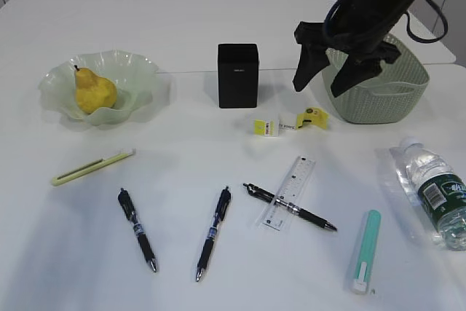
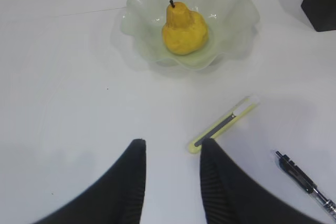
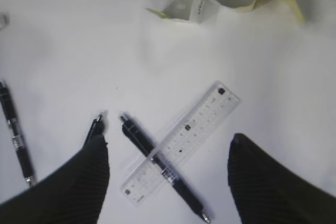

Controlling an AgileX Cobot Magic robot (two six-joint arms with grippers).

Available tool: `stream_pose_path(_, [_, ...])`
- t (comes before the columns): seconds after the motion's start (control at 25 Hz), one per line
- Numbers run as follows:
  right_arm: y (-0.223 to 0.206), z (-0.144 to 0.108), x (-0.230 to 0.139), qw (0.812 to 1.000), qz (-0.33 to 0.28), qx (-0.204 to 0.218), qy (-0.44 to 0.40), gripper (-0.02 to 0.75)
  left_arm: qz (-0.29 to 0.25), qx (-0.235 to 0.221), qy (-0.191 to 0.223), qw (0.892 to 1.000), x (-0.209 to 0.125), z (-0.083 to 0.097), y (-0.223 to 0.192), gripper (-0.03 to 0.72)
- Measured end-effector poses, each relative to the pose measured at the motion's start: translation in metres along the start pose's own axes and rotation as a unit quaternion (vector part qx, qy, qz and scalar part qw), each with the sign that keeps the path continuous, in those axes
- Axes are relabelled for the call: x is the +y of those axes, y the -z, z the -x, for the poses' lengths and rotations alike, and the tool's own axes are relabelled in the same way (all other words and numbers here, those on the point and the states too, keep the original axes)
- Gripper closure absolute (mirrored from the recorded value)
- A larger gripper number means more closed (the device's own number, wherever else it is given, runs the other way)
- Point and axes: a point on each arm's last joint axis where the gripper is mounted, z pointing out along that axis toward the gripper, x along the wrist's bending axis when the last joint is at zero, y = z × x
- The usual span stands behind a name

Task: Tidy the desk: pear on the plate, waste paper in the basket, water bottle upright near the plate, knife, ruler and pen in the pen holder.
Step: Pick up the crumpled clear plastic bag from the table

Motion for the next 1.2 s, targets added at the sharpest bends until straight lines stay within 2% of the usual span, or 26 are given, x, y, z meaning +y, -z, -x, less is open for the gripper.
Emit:
stream_pose_path(0.2, [-0.013,0.006,0.023,0.999,0.015,-0.034,0.038,0.186,-0.001,0.000,0.000,1.000,0.000,0.000,0.000,0.449])
stream_pose_path(0.4, [-0.019,-0.019,0.042,0.990,0.041,-0.070,0.118,0.186,-0.001,0.000,0.000,1.000,0.000,0.000,0.000,0.449])
stream_pose_path(0.6, [-0.048,-0.035,0.047,0.979,0.023,-0.087,0.182,0.186,-0.001,0.000,0.000,1.000,0.000,0.000,0.000,0.449])
stream_pose_path(0.96, [-0.088,-0.016,0.047,0.961,-0.028,-0.141,0.234,0.186,-0.001,0.000,0.000,1.000,0.000,0.000,0.000,0.449])
stream_pose_path(1.2, [-0.091,-0.015,0.047,0.951,-0.036,-0.143,0.273,0.187,-0.001,0.000,0.000,1.000,0.000,0.000,0.000,0.449])
